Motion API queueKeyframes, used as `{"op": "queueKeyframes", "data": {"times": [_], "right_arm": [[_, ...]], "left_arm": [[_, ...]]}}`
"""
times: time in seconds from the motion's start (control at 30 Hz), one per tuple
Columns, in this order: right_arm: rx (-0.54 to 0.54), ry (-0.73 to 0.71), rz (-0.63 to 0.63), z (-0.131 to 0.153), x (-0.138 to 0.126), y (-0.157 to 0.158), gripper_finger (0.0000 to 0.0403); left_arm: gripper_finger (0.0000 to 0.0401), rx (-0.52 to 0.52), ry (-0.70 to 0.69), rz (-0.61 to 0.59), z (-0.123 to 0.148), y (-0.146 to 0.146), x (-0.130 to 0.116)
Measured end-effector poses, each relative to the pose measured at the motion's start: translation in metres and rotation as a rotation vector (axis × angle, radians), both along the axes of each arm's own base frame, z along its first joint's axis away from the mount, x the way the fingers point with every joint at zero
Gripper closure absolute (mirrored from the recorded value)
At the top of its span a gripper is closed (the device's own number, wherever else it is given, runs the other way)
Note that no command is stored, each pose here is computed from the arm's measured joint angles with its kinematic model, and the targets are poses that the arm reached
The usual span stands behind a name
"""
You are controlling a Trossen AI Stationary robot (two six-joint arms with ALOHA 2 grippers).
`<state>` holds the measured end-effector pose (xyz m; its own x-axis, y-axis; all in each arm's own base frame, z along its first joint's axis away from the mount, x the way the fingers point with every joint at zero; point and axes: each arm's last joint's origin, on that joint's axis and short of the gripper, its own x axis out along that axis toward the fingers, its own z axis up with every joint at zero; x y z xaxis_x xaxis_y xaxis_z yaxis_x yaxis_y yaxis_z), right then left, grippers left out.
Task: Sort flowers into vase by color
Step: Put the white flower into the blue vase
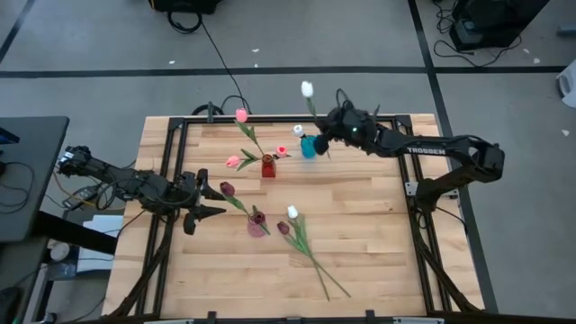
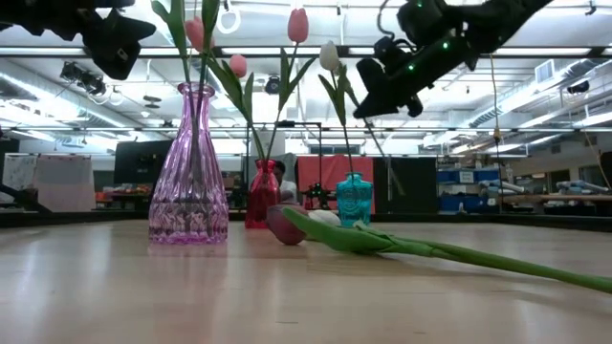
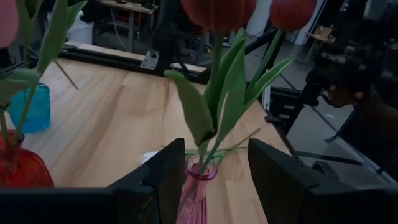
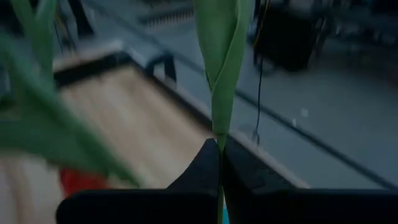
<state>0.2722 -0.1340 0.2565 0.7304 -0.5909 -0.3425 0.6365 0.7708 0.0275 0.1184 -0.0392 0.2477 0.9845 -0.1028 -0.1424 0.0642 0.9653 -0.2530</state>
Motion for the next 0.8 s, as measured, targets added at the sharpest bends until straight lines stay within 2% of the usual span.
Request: {"op": "queueKeyframes", "data": {"times": [0.13, 0.3, 0.53, 0.8], "right_arm": [[-0.056, -0.167, 0.025, 0.009, -0.006, -0.016, 0.0392], [-0.049, -0.323, 0.088, 0.021, -0.011, -0.029, 0.0392], [-0.077, -0.398, 0.096, 0.029, -0.017, -0.038, 0.0392], [-0.094, -0.363, 0.115, 0.019, -0.009, -0.040, 0.0392]], "left_arm": [[0.0220, -0.002, -0.003, 0.001, 0.000, 0.000, 0.000], [0.0220, -0.008, 0.011, 0.006, -0.001, 0.000, 0.000], [0.0220, -0.005, 0.013, 0.022, -0.001, 0.001, 0.000], [0.0220, 0.020, 0.010, 0.049, -0.001, 0.002, 0.000]]}}
